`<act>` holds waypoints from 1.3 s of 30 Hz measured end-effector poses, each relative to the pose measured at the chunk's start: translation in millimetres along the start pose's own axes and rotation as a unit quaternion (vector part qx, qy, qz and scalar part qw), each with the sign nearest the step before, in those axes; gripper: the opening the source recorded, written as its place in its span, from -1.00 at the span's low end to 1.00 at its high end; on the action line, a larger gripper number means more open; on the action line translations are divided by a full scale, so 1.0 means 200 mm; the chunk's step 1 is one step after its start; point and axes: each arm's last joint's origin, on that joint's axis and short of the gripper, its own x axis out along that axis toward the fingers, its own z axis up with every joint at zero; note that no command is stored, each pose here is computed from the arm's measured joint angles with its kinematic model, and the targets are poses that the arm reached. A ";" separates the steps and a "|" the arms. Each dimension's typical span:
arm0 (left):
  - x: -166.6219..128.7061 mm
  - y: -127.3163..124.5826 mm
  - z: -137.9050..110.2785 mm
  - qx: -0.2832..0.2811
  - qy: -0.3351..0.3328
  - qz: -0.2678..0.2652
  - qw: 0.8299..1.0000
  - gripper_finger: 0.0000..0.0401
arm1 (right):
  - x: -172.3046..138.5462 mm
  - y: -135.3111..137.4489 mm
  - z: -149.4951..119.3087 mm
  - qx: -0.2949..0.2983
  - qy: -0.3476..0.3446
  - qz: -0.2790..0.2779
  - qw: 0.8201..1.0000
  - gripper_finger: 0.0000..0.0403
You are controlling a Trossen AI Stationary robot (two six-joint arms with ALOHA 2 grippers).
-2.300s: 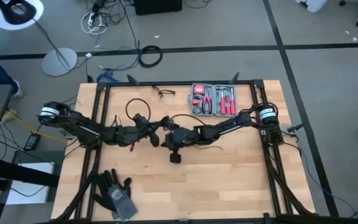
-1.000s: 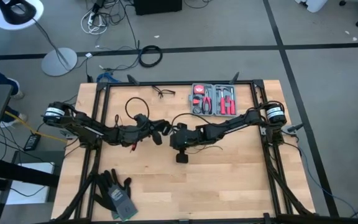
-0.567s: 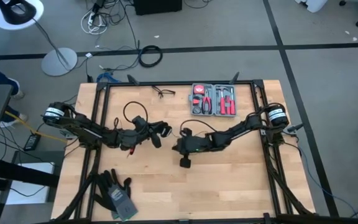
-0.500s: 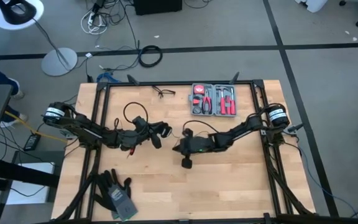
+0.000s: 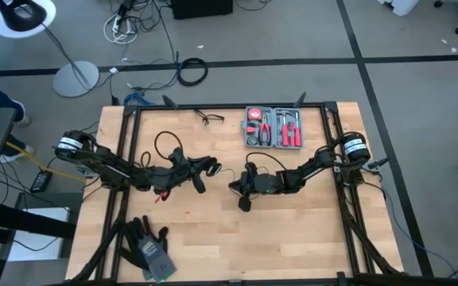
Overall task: Coil cords
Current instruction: Coil the black wire onto the spool
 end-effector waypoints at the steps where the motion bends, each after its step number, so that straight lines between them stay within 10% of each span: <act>1: 0.00 0.00 0.00 0.001 -0.003 -0.001 1.000 -1.00 | 0.00 0.00 0.00 0.002 0.000 -0.001 1.000 -0.82; 17: 0.00 0.00 0.02 0.002 -0.016 -0.005 1.000 -1.00 | -0.23 -0.05 0.15 -0.027 0.113 -0.040 0.992 -0.33; 26: 0.00 -0.01 0.02 0.020 -0.008 -0.045 0.999 -1.00 | -0.25 -0.09 0.31 -0.072 0.004 -0.060 0.996 -0.38; 39: 0.00 -0.02 0.01 0.042 -0.001 -0.078 0.996 -1.00 | -0.06 -0.16 0.29 -0.032 -0.075 0.103 0.991 -0.53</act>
